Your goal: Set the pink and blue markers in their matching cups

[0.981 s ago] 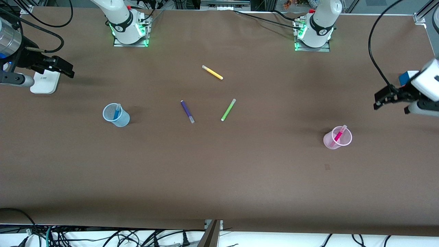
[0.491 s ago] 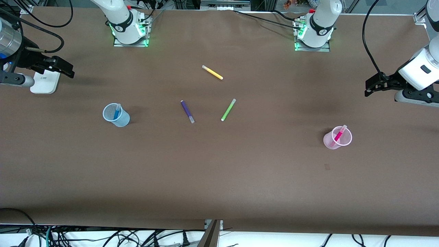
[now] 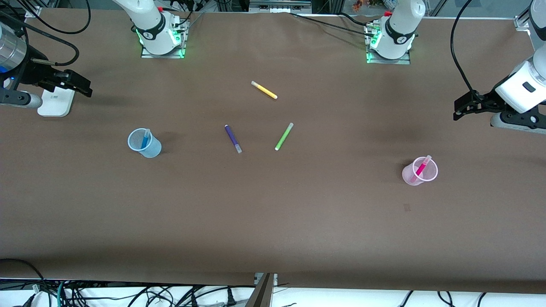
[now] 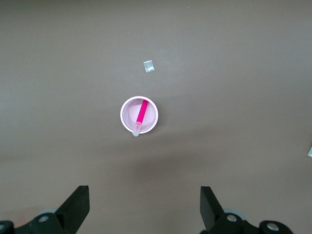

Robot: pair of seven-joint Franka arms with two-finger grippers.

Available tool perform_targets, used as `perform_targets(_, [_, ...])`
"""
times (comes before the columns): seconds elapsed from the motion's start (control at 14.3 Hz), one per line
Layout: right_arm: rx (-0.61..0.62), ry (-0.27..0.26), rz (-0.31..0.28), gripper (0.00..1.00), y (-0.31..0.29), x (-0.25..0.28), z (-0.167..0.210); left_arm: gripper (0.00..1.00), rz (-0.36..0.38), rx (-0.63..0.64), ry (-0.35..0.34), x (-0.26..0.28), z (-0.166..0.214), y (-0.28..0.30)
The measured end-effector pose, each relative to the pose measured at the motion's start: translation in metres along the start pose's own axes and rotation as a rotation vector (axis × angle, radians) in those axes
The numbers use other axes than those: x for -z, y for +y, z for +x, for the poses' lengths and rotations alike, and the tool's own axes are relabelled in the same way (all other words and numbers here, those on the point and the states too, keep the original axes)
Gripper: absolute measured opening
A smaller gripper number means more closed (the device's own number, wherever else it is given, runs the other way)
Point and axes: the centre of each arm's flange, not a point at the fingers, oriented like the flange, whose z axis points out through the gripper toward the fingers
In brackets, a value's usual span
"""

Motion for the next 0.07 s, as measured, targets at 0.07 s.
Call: perform_targets(0.07, [0.000, 0.000, 0.000, 1.00, 0.0000, 0.0000, 0.0000, 1.00, 0.000, 0.000, 0.000, 0.0000, 0.0000, 0.0000])
